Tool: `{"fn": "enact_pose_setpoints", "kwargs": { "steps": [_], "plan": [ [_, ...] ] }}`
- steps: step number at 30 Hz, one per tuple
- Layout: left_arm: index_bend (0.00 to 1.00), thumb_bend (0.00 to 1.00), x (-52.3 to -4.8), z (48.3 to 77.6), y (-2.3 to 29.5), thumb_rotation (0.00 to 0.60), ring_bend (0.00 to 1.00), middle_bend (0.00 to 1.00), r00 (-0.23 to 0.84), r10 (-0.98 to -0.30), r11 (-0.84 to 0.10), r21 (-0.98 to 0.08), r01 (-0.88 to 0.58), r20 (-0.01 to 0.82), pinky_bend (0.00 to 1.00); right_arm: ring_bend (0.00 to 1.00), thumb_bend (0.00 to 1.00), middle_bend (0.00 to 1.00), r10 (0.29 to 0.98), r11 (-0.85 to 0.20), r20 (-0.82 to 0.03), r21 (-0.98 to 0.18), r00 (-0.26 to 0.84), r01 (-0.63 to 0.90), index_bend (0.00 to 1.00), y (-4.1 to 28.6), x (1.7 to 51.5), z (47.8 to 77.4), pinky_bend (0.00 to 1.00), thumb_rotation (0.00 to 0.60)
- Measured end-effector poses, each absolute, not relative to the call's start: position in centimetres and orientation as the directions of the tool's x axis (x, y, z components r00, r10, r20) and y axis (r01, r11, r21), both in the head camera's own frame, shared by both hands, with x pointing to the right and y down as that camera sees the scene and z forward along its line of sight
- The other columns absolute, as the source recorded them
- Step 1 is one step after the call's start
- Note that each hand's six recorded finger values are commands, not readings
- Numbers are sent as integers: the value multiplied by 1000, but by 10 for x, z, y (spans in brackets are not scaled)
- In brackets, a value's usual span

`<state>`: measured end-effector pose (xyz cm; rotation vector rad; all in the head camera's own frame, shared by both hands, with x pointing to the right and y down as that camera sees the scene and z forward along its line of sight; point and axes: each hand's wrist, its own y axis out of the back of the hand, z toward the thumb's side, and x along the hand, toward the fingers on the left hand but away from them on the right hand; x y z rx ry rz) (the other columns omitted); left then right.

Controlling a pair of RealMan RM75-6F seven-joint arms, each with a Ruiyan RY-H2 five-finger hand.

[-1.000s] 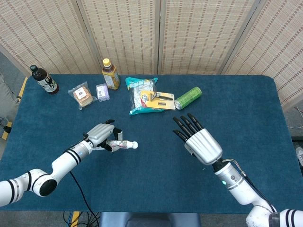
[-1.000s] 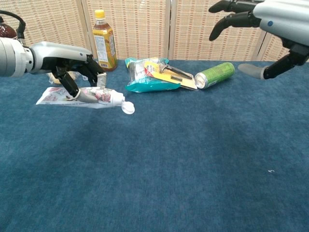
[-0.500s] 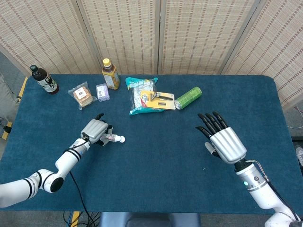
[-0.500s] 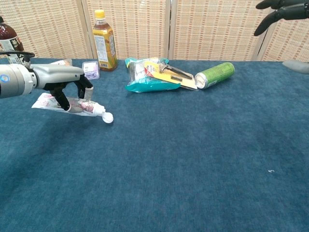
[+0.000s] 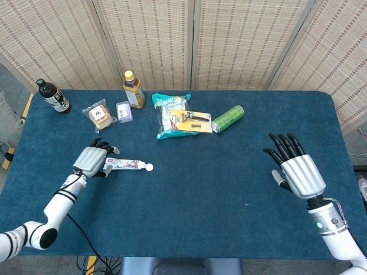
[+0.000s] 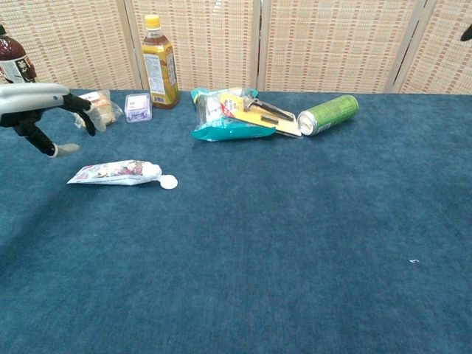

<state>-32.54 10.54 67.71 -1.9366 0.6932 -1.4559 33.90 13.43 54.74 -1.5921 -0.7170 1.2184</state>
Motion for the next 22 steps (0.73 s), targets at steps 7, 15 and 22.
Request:
{"fn": "enact_pose_setpoints", "kwargs": {
  "steps": [7, 15, 22],
  "plan": [
    [280, 380, -384, 635, 132, 600, 132, 283, 151, -832, -552, -824, -129, 534, 2, 0, 322, 36, 878, -431, -441, -897, 183, -95, 209, 153, 381, 553, 0, 600],
    [317, 380, -452, 595, 203, 600, 132, 277, -10, -900, -429, -892, -144, 435, 2, 0, 322, 36, 861, -500, -501, -865, 90, -38, 182, 186, 408, 565, 0, 600],
    [322, 380, -468, 579, 245, 600, 132, 287, -61, -913, -390, -909, -149, 402, 2, 0, 322, 36, 863, -497, -497, -867, 88, -21, 181, 193, 408, 566, 0, 600]
  ]
}}
